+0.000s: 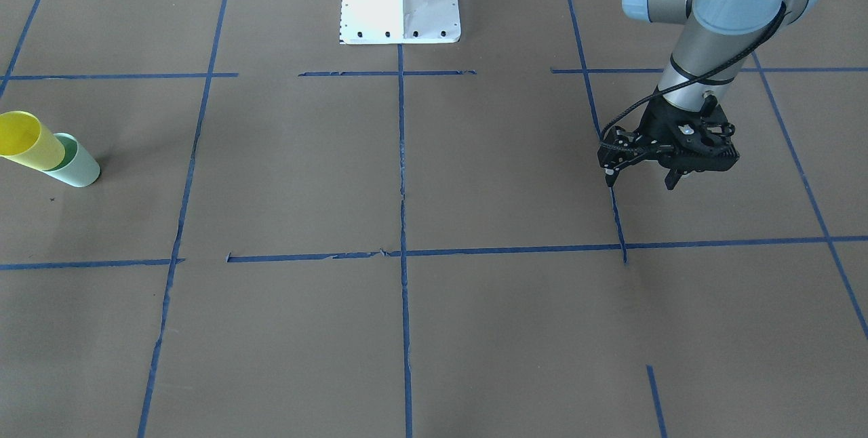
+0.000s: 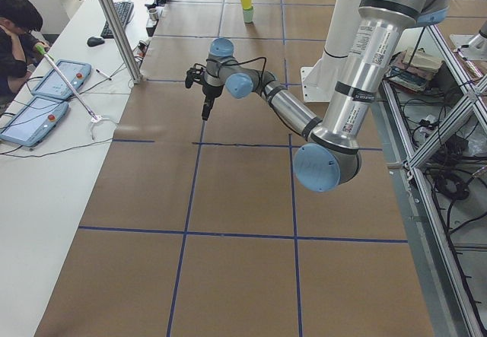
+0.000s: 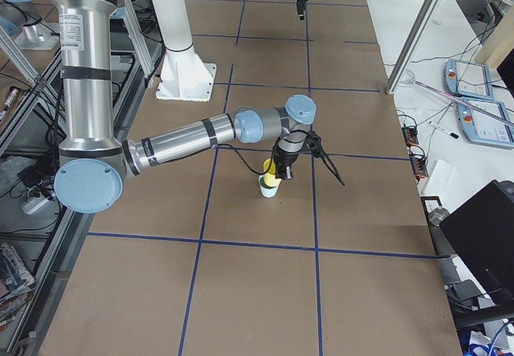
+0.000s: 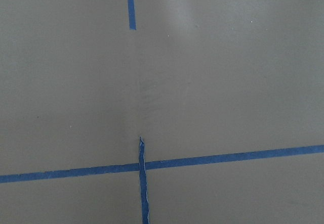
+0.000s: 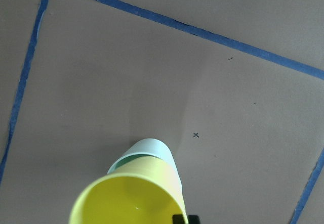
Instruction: Transfer and stack yellow cup on green cup
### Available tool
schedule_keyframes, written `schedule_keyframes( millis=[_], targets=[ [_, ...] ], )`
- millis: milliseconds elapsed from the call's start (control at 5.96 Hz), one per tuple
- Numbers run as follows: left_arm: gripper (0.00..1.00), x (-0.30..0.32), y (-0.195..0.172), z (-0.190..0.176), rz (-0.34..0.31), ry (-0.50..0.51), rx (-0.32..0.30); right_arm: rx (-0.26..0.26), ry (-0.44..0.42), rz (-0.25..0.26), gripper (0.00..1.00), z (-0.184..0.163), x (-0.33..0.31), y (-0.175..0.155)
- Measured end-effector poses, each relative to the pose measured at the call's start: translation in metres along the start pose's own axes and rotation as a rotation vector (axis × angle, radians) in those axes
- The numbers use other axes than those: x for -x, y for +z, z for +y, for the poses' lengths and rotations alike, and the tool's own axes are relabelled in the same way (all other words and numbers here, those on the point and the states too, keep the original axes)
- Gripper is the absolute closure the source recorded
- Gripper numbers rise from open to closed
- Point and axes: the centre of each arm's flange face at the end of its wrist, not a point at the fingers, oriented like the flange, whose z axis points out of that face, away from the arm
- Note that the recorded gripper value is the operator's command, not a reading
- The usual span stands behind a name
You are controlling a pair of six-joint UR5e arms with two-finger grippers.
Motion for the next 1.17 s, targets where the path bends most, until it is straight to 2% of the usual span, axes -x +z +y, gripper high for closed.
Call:
schedule_keyframes(
  millis=[671, 839, 1007, 1174],
  targets=[
    [0.0, -0.001, 0.0, 0.0, 0.002, 0.002, 0.0, 0.004, -0.005, -0.003, 1.0, 0.0, 0.003, 0.002],
    [0.0, -0.001, 0.0, 0.0, 0.002, 0.002, 0.0, 0.007, -0.008, -0.003, 0.88, 0.0, 0.004, 0.003],
    [0.0, -0.001, 0.0, 0.0, 0.002, 0.002, 0.001, 0.012, -0.019, -0.004, 0.01, 0.0, 0.006, 0.006],
    [0.0, -0.001, 0.0, 0.0, 0.003, 0.003, 0.002, 0.021, -0.033, -0.004, 0.0, -0.001, 0.01, 0.011]
  ],
)
